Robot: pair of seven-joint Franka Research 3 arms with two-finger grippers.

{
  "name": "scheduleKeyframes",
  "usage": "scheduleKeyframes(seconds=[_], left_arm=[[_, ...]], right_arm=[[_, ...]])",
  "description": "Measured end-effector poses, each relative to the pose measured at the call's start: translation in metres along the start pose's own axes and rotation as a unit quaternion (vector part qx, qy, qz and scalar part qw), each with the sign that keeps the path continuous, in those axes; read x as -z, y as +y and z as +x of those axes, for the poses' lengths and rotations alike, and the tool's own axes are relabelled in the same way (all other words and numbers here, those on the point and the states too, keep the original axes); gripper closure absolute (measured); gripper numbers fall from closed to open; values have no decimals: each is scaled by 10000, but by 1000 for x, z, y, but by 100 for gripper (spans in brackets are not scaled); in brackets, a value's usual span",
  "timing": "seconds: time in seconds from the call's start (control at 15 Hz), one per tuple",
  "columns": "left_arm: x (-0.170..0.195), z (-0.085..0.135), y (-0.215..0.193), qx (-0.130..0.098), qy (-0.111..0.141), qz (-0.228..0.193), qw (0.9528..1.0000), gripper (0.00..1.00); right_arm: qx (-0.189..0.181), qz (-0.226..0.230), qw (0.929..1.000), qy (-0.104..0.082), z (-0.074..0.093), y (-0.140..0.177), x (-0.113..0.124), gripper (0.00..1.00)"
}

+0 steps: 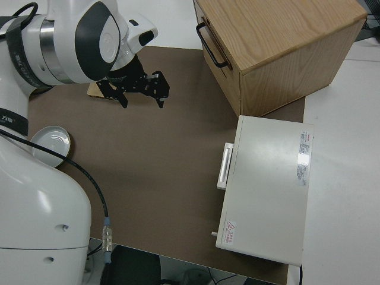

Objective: Pick gray plate from low plate rack and place it on table with left arm

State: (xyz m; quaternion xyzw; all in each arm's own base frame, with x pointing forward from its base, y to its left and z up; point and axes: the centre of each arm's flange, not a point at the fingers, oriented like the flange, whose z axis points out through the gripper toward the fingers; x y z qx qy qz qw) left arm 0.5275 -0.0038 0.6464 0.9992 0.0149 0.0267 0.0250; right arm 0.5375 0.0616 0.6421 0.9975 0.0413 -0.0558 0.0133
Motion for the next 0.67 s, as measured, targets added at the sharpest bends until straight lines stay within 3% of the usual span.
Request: scheduleKeyframes(seconds=[0.4, 0.67], left_arm=[[-21, 9, 18, -119, -201, 58, 9997, 0], [-35, 15, 15, -79, -322, 71, 9994, 0]], right_arm=[[0, 0, 10000, 0, 0, 0, 0, 1], [0, 0, 10000, 0, 0, 0, 0, 1]])
